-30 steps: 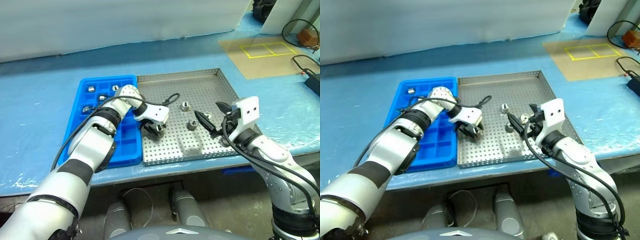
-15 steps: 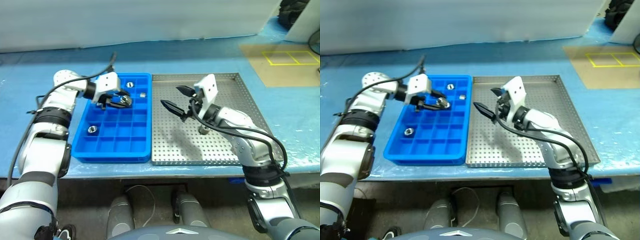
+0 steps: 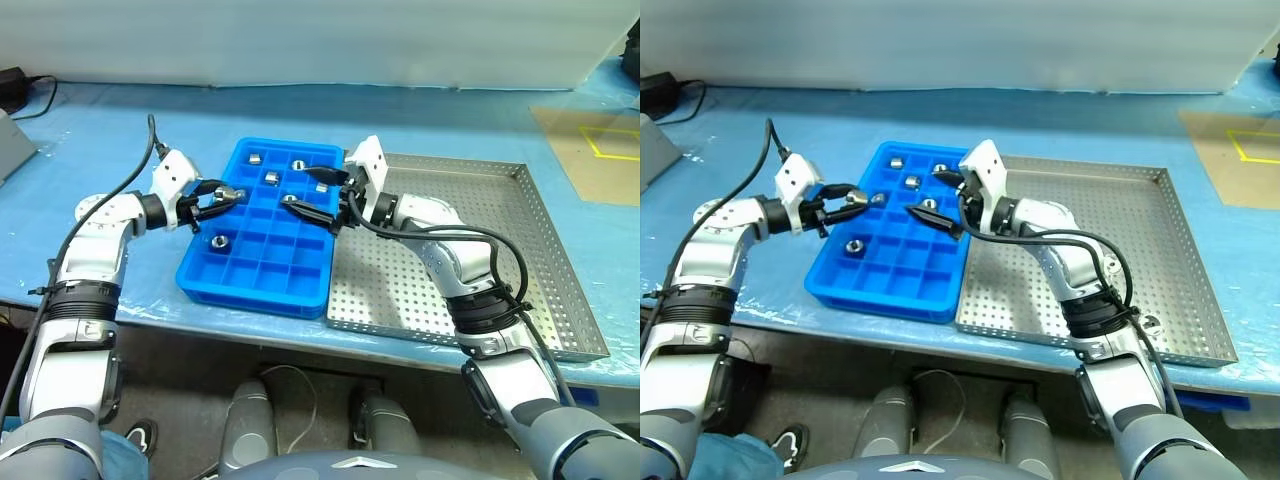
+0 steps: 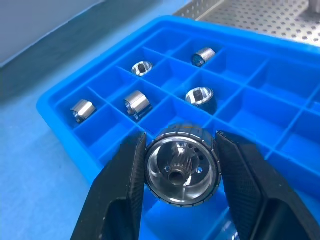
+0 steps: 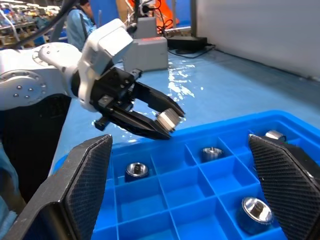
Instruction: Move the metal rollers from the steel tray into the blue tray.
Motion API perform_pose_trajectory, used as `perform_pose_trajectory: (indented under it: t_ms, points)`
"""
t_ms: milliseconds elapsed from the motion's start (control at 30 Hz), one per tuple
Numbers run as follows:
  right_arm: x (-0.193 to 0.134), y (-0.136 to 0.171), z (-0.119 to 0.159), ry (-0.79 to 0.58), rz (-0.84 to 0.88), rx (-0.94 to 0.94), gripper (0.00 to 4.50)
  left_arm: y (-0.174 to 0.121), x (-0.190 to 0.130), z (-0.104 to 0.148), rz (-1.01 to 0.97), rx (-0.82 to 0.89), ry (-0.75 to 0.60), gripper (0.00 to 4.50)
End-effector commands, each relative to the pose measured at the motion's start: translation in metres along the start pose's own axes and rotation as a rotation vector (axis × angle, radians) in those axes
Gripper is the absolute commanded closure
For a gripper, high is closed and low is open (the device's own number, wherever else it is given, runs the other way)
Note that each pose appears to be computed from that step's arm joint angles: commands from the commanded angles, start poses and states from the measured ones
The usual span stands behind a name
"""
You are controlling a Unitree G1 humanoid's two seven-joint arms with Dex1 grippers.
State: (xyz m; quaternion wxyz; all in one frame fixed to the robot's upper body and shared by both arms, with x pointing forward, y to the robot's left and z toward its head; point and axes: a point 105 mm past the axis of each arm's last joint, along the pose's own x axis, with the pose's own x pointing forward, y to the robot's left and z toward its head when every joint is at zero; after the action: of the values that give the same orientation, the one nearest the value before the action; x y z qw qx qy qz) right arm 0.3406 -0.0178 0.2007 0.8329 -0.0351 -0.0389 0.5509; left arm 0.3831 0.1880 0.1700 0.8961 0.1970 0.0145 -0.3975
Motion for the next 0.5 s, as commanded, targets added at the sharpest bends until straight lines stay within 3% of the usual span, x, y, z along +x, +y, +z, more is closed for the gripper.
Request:
perform_pose_trajectory:
  t_ms: [33,500]
  points:
    - [0.001,0.002,0.013,-0.032,0.023,-0.044,0.00,-0.007,0.009,0.006,-0.010,0.012,-0.025,2.66]
    - [-0.011,-0.004,0.010,-0.020,-0.056,-0.047,0.00,-0.020,0.031,-0.024,-0.039,-0.025,0.061,2.66]
